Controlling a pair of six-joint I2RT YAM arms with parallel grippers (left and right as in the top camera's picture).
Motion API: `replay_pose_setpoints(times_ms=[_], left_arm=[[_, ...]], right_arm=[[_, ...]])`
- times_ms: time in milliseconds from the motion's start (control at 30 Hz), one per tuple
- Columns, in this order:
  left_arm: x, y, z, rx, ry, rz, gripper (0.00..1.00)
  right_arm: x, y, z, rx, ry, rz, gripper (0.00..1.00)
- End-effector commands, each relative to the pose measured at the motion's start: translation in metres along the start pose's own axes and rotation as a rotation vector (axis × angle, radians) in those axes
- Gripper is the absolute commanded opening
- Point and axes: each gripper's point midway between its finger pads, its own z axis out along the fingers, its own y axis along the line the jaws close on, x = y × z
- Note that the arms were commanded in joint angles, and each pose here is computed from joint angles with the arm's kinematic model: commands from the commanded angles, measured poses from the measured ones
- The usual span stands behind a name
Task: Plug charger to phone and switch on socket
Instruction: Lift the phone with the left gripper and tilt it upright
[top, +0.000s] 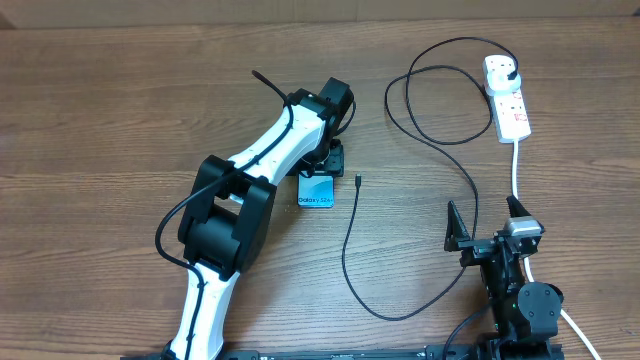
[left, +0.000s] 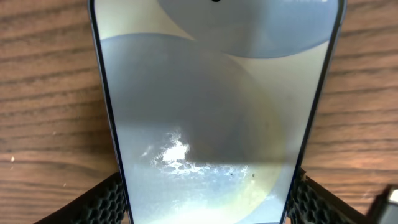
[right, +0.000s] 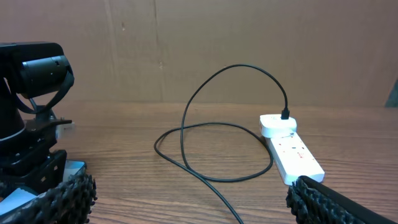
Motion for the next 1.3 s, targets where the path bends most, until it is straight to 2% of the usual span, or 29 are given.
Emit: replay_pose_setpoints(times_ms=[0, 200, 400, 667, 967, 1267], left_arm=[[-0.003, 0.000, 0.000, 0.001, 0.022, 0.014, 0.70], [-0.002, -0.019, -0.020, 0.105, 0.060, 0.010, 0.69], [-0.001, -0.037, -0.051, 0.270, 0.129, -0.018, 0.66], [-0.005, -0.069, -0.112, 0.777, 0.309, -0.100, 0.67], [-0.024, -0.058, -0.178, 1.205, 0.463, -0.227, 0.66], [-0.041, -0.033, -0.209, 1.378, 0.569, -0.362, 0.65]], right_arm=[[0.001, -0.001, 0.000, 0.002, -0.007, -0.001, 1.00], [0.001, -0.001, 0.000, 0.002, -0.007, -0.001, 1.00], [0.001, -0.001, 0.000, 0.002, -0.007, -0.001, 1.00], [0.001, -0.001, 0.000, 0.002, -0.007, -0.001, 1.00], [0.001, -0.001, 0.000, 0.002, -0.007, -0.001, 1.00], [0.001, -0.001, 0.000, 0.002, -0.007, -0.002, 1.00]])
